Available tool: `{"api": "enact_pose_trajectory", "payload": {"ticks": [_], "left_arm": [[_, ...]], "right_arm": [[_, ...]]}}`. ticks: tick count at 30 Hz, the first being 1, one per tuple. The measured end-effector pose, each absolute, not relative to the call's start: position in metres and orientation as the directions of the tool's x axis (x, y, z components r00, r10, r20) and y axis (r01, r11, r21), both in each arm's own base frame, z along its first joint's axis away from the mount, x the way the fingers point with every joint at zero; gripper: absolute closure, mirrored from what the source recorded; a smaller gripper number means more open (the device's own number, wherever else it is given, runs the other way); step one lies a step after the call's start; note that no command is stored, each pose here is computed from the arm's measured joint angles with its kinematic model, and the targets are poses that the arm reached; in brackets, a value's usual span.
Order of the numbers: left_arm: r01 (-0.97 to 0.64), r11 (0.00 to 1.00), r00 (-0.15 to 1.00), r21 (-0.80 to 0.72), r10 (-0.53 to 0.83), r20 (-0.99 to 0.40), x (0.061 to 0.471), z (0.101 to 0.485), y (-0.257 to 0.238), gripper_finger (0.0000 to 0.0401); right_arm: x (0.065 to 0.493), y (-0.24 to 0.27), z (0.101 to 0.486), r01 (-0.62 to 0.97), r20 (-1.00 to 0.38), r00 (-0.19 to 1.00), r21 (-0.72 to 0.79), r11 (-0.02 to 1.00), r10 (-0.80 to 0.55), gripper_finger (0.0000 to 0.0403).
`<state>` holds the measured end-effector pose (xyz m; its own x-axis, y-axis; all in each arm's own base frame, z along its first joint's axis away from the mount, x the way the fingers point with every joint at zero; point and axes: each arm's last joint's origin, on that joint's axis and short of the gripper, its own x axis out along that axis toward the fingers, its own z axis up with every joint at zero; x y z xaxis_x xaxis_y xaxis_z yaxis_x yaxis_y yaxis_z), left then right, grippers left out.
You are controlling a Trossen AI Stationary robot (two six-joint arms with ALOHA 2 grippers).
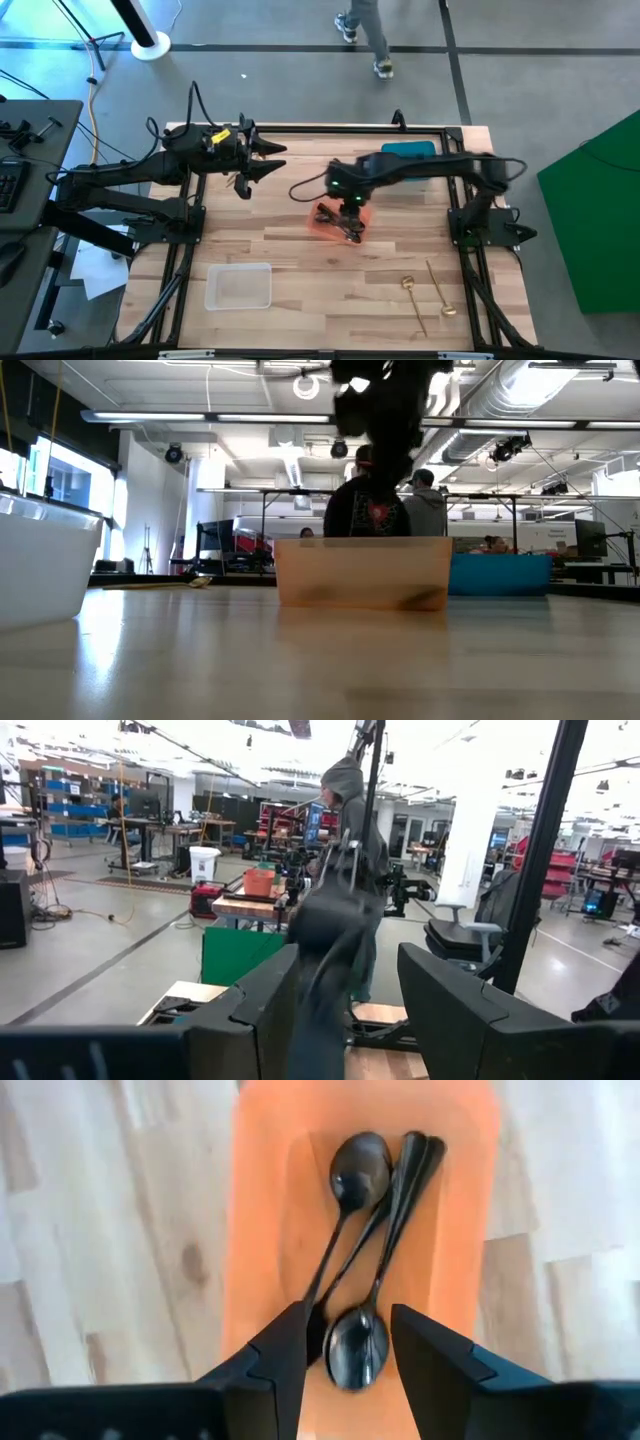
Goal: Sort silverware by color (type)
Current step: Put the top right golden spoon into the white bin
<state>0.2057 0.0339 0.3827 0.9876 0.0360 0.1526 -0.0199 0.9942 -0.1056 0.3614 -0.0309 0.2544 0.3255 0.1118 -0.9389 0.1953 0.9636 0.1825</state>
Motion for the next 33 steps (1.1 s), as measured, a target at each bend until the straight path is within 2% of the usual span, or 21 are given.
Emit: {"api": "enact_pose_trajectory", "payload": {"ticks": [4,8,12,15,18,20,27,33], "left_arm": [[-0.02,0.994,0.99,-0.108,0.035,0.138,0.206,0.381,0.034,0.024],[-0.018,0.992,0.99,-0.124,0.035,0.136,0.206,0.381,0.034,0.024],[-0.019,0.992,0.99,-0.125,0.036,0.135,0.206,0.381,0.034,0.024],[-0.02,0.992,0.99,-0.125,0.037,0.135,0.206,0.381,0.034,0.024],[-0.02,0.992,0.99,-0.125,0.037,0.133,0.206,0.381,0.034,0.024],[-0.021,0.992,0.991,-0.126,0.038,0.131,0.206,0.38,0.034,0.024],[-0.025,0.992,0.992,-0.128,0.041,0.121,0.207,0.379,0.034,0.024],[-0.028,0.991,0.994,-0.131,0.041,0.099,0.207,0.377,0.034,0.024]], "right_arm": [[0.324,-0.023,0.279,0.206,-0.89,0.452,0.169,0.964,0.06,0.027],[0.287,-0.02,0.29,0.248,-0.769,0.638,0.255,0.935,0.041,0.027],[0.265,-0.018,0.303,0.191,-0.534,0.845,0.331,0.924,0.017,0.027],[0.256,-0.018,0.315,0.117,-0.325,0.946,0.356,0.927,0.005,0.027],[0.251,-0.017,0.325,0.057,-0.175,0.985,0.335,0.94,0.002,0.027],[0.25,-0.017,0.329,0.038,-0.139,0.99,0.288,0.957,0.002,0.027],[0.251,-0.016,0.333,0.017,-0.121,0.993,0.188,0.982,0.006,0.027],[0.251,-0.016,0.336,0.011,-0.092,0.996,0.18,0.984,0.006,0.027]]}}
